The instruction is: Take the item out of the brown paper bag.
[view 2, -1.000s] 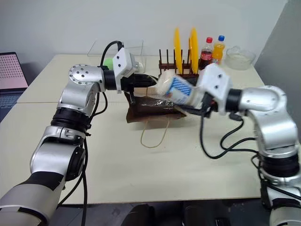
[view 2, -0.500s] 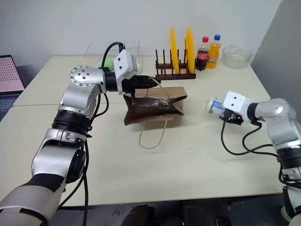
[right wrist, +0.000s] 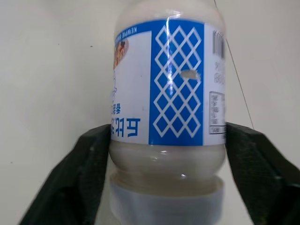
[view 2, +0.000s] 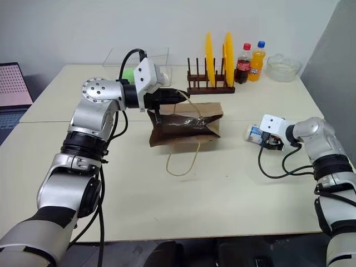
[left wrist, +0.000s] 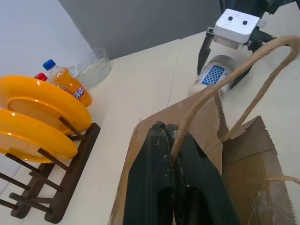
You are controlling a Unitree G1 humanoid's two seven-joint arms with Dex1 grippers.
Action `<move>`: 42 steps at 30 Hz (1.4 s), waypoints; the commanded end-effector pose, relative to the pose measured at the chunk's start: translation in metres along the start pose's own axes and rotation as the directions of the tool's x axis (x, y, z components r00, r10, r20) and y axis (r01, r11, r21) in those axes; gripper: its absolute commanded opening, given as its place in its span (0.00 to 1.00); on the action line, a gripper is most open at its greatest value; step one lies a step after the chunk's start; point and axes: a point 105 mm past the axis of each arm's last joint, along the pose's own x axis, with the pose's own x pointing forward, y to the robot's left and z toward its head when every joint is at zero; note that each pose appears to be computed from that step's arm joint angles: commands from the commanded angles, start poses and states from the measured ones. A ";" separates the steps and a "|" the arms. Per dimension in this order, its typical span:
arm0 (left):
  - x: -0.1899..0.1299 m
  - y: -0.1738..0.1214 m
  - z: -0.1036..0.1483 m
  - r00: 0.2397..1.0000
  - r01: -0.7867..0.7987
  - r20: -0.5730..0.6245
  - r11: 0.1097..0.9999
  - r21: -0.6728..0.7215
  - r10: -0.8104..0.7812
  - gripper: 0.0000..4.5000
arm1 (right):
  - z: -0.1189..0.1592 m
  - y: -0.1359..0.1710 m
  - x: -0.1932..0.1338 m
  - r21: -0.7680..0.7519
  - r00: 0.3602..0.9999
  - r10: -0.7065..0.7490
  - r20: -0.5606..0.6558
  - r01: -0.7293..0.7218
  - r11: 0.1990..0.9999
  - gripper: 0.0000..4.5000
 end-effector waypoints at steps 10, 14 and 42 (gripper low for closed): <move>0.004 0.005 0.016 0.999 -0.020 0.050 0.999 0.032 0.019 0.00 | 0.022 -0.024 -0.068 -0.008 0.990 -0.082 0.118 0.084 0.996 1.00; 0.006 0.007 0.015 0.999 -0.031 0.039 0.998 0.048 0.029 0.00 | 0.057 -0.009 -0.103 0.046 0.936 -0.124 0.330 0.115 0.992 1.00; -0.028 0.051 0.028 0.989 -0.142 -0.009 0.979 0.146 0.145 1.00 | 0.159 0.095 -0.095 0.442 0.537 -0.461 0.707 0.173 0.880 1.00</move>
